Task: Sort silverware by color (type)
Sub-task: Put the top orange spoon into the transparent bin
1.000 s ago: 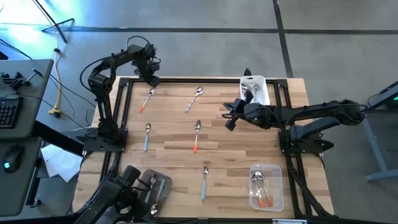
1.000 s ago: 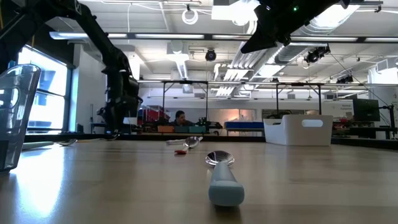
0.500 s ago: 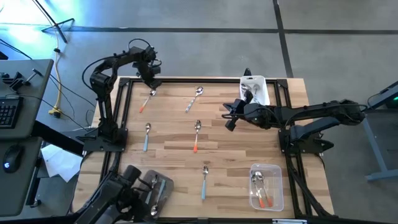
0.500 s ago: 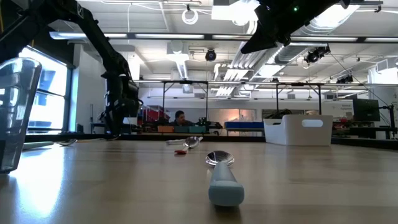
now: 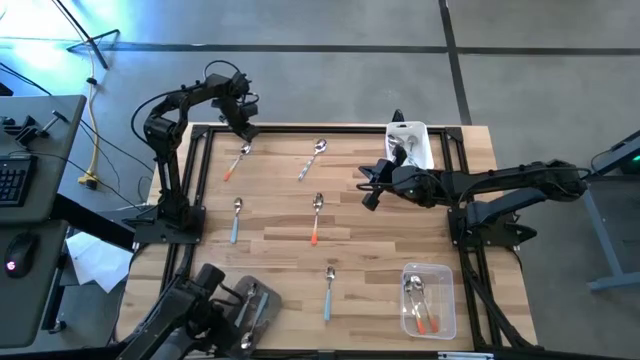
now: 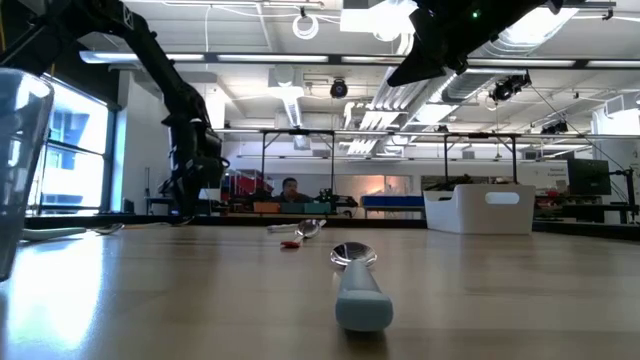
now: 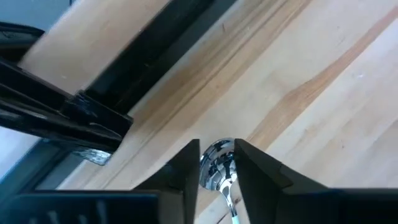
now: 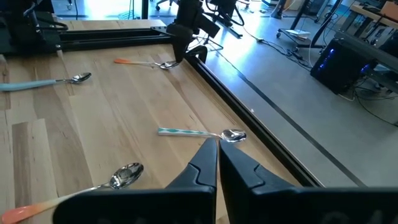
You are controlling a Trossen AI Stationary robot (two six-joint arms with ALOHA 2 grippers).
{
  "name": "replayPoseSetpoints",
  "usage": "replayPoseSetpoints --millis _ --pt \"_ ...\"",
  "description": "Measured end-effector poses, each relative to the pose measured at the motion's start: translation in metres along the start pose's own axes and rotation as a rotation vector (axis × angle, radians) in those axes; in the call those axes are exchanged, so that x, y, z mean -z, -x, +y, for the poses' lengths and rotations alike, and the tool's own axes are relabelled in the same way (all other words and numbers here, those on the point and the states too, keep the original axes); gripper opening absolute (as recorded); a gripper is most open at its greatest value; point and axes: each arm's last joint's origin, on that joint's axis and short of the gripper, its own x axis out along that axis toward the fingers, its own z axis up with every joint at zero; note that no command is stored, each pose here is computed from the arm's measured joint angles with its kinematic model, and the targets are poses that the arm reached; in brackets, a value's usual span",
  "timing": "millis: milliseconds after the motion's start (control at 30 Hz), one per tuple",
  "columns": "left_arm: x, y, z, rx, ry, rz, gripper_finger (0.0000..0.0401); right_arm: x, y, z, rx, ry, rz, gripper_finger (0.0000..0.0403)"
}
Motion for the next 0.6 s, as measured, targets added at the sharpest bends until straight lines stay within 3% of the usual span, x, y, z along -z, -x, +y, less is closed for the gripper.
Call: replayPoseSetpoints --millis 267,600 --pt "-0.003 0.004 0.002 -0.062 -0.010 0.006 0.0007 0.001 0.000 0.000 0.000 0.006 0.008 0.0000" --pt "-0.011 0.030 0.002 -0.192 0.020 0.006 0.0002 0.001 0.000 0.000 0.001 0.011 0.009 0.0000"
